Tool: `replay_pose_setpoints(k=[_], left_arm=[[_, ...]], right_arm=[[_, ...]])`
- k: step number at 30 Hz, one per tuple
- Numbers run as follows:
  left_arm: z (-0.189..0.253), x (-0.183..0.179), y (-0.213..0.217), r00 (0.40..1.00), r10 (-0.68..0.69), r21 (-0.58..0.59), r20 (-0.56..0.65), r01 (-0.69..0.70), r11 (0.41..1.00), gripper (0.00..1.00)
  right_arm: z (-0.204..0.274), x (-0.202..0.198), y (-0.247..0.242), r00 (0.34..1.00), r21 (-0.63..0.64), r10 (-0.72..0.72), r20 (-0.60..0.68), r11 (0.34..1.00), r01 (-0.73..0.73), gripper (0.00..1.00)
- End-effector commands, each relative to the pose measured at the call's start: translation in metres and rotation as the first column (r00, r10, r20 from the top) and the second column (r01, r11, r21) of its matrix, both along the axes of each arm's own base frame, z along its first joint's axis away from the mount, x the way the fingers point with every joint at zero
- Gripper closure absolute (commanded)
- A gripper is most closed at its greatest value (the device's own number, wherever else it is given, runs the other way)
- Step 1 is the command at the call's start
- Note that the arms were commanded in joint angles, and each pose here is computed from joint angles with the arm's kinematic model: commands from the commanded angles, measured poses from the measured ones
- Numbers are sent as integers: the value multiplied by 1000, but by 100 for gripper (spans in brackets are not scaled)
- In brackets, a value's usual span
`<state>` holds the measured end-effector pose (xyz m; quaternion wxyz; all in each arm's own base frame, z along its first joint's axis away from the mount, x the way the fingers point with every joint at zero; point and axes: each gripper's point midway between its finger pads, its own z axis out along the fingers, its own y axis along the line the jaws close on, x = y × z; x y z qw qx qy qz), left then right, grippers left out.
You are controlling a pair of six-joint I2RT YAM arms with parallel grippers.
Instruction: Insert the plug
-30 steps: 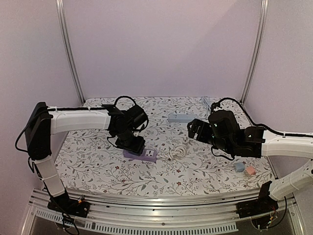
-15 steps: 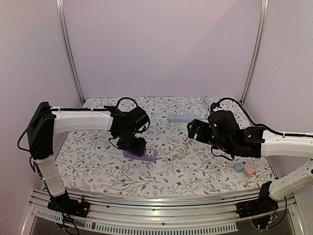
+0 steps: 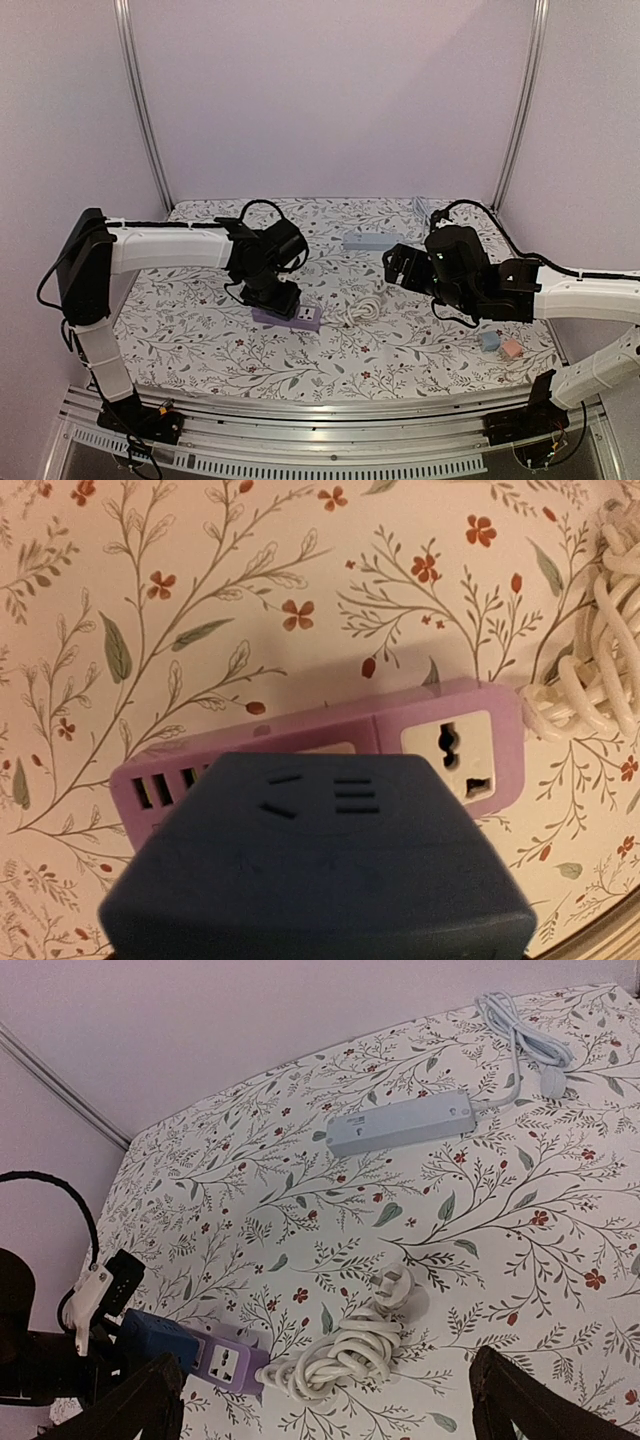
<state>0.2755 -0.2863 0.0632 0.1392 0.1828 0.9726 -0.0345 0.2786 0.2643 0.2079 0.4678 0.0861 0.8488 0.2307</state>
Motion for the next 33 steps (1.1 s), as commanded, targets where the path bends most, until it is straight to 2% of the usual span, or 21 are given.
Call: replay_pose_setpoints(k=[1, 17, 24, 33], left_arm=[[-3, -3, -9, 1000, -7, -3, 3, 7, 1000, 100], [-9, -4, -8, 999, 11, 48, 37, -13, 999, 100], [-2, 0, 7, 996, 43, 101, 77, -50, 994, 100], [4, -3, 4, 996, 41, 73, 77, -46, 996, 100]], right_arm=[[-4, 0, -3, 1000, -20, -4, 0, 1000, 4, 1], [-5, 0, -2, 1000, -20, 2, -2, 1000, -2, 1], [-5, 0, -2, 1000, -24, 0, -1, 1000, 0, 1], [-5, 0, -1, 1000, -22, 4, -2, 1000, -4, 1]])
